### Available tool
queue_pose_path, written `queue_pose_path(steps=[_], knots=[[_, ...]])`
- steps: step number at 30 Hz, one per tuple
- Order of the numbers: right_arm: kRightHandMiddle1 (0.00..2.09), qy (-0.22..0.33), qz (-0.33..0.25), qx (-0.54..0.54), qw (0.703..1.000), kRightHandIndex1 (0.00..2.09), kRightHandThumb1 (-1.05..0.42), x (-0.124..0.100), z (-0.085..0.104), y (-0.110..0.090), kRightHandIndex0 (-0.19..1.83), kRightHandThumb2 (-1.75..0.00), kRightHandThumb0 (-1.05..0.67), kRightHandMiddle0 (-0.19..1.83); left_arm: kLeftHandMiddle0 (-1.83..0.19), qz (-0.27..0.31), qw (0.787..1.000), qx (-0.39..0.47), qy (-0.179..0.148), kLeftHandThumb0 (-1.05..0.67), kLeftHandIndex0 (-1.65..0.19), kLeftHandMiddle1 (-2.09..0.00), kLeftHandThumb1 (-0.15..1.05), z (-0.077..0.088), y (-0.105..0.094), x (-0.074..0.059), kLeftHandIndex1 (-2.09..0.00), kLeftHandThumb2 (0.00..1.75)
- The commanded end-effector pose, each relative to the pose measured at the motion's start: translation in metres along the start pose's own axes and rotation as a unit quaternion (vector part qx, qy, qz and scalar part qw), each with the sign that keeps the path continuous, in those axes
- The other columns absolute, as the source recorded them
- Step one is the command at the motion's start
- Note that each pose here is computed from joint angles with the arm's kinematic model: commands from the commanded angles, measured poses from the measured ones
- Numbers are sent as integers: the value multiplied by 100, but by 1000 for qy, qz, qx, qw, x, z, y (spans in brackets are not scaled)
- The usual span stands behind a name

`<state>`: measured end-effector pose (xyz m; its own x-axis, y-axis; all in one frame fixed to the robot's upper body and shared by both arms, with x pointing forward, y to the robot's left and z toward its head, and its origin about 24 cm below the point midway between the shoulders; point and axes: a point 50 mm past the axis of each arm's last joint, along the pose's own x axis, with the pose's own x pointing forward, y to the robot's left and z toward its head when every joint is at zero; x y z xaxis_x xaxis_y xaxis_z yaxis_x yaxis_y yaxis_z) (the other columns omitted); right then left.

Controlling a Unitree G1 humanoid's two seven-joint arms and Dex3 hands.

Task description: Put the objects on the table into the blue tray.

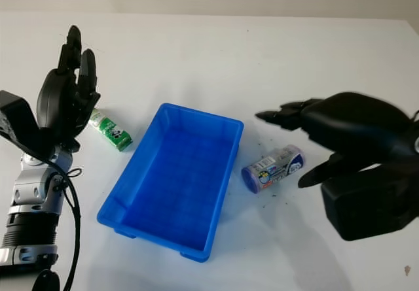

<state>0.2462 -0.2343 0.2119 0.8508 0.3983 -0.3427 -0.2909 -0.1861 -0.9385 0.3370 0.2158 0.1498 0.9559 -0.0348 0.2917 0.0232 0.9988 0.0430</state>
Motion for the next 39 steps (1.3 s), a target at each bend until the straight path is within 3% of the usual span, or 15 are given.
queue_pose_path(steps=[1, 16, 17, 18, 19, 20, 22, 25, 27, 29, 32, 39], knots=[[6, -5, -2, -2, 1000, 7, -87, 5, 2, 3, 26, -6, -51, 24, 19, 5, 1000, 6, -8, -72, 19, 0, 105, 3, 4, 1, 0, 61], [13, -51, 11, 8, 999, 17, -89, 29, 8, 48, 50, -6, -48, 46, 19, 9, 1000, 9, -10, -70, 19, 0, 105, 4, 8, 0, 0, 60], [25, -53, 8, 7, 999, 29, -90, 30, 8, 49, 48, -6, -47, 44, 19, 8, 1000, 11, -10, -70, 19, 0, 105, 4, 8, 0, 0, 60], [66, -55, 5, 6, 998, 68, -91, 31, 8, 51, 31, -6, -45, 28, 19, 8, 1000, 11, -10, -70, 19, 0, 105, 4, 8, 0, 0, 60], [127, -58, 0, 6, 998, 134, -93, 32, 8, 52, 4, -6, -43, 6, 19, 8, 1000, 12, -10, -70, 19, 0, 105, 4, 8, 0, 0, 60], [157, -60, -5, 6, 998, 165, -94, 32, 8, 53, -7, -6, -42, -4, 19, 7, 1000, 12, -10, -70, 19, 0, 105, 4, 7, 0, 0, 60], [198, -70, -24, 1, 997, 200, -99, 33, 8, 55, -11, -6, -41, -11, 19, 9, 1000, 10, -11, -70, 19, 0, 105, 4, 7, 0, 0, 60], [208, -85, -67, -28, 994, 208, -102, 35, 8, 55, 4, -6, -42, -4, 19, 9, 1000, 11, -9, -70, 19, 0, 105, 4, 6, 1, 0, 60], [192, -89, -84, -49, 991, 209, -104, 35, 7, 54, 16, -8, -45, 5, 19, 9, 1000, 10, -10, -71, 19, 0, 105, 4, 6, 1, 0, 59], [206, -87, -96, -54, 990, 209, -105, 37, 5, 53, 42, -15, -47, 22, 19, 9, 1000, 9, -10, -71, 19, 0, 105, 4, 6, 2, 0, 59], [209, -81, -119, -57, 988, 209, -105, 39, -3, 50, 71, -27, -46, 44, 19, 9, 1000, 9, -9, -70, 19, 0, 105, 3, 5, 2, 0, 59], [209, -35, -188, -57, 980, 209, -105, 47, -33, 39, 78, -25, -45, 59, 19, 9, 1000, 10, -9, -71, 19, 0, 105, 3, 5, 2, 0, 59]])
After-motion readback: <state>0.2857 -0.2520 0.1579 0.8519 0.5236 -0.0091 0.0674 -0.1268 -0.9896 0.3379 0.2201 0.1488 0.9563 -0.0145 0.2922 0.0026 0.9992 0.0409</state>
